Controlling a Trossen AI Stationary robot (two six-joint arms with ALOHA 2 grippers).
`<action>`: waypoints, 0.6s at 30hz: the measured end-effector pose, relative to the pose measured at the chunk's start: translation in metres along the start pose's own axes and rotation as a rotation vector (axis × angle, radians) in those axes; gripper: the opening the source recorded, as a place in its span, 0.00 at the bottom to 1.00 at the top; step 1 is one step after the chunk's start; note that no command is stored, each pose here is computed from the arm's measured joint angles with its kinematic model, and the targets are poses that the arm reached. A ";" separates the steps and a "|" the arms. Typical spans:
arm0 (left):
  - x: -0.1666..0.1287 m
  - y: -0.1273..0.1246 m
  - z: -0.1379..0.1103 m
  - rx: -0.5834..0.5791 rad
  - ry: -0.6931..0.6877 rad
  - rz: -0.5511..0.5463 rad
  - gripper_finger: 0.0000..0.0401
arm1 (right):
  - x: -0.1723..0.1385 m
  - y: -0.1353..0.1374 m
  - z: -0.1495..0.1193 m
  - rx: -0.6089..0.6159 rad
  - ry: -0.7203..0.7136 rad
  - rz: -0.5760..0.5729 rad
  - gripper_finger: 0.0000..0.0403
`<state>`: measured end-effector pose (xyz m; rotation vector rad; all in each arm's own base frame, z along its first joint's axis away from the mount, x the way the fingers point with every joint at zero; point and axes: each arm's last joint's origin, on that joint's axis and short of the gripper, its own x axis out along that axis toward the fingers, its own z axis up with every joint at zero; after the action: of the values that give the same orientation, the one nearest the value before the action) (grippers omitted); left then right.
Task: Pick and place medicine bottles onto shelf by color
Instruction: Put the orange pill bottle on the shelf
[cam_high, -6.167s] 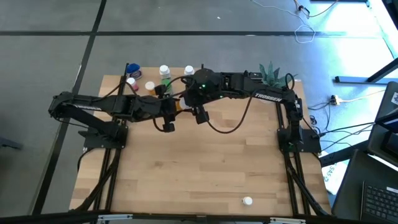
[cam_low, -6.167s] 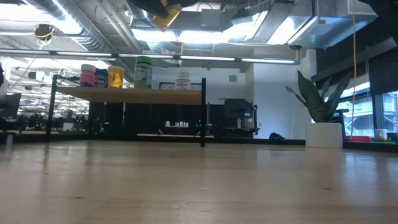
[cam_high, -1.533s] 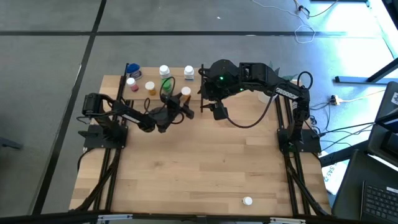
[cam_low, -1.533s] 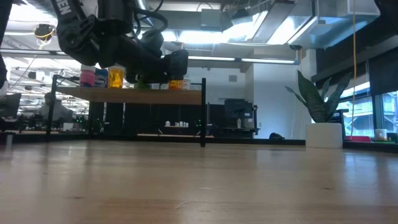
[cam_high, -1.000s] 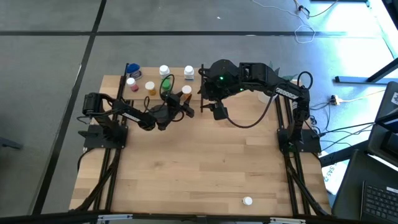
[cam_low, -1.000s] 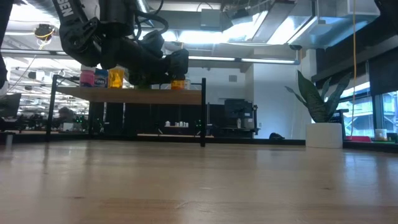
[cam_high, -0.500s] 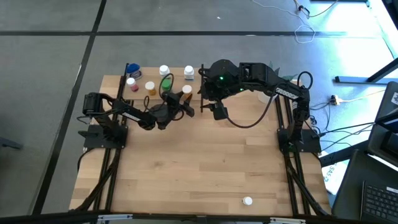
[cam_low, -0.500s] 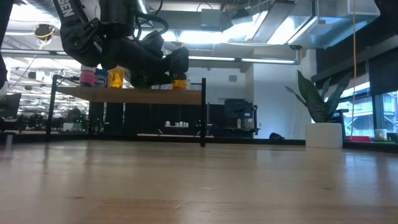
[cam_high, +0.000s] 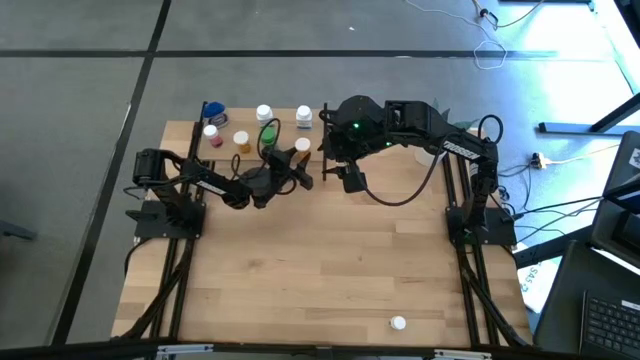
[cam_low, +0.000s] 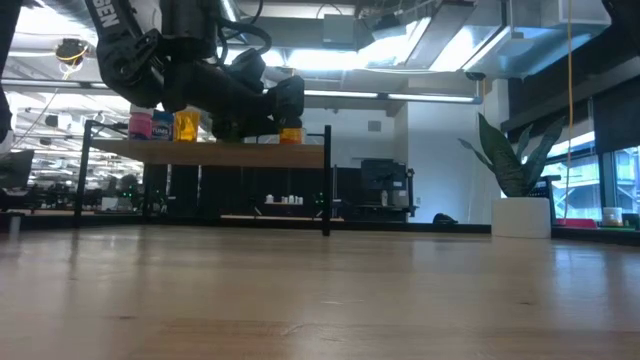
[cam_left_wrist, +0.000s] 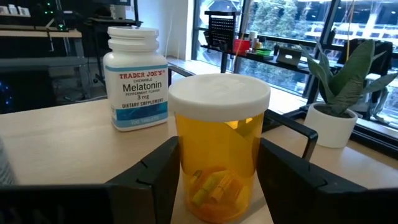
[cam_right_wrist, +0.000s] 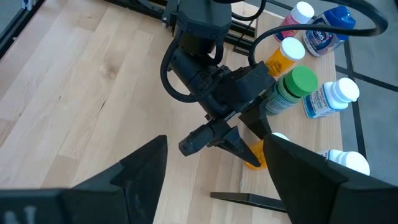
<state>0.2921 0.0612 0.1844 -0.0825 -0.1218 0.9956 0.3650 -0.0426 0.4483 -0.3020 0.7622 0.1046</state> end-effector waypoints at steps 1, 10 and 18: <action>0.000 0.000 0.000 0.000 0.000 0.001 0.46 | 0.000 0.000 0.000 0.000 0.000 0.000 0.66; 0.000 0.000 0.000 0.004 -0.001 0.011 0.48 | 0.000 0.000 0.000 0.000 0.000 0.000 0.66; 0.000 0.000 0.000 0.008 0.000 0.008 0.54 | 0.000 0.000 0.000 0.000 0.000 0.000 0.66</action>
<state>0.2918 0.0613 0.1842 -0.0757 -0.1177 1.0042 0.3650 -0.0426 0.4482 -0.3023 0.7625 0.1049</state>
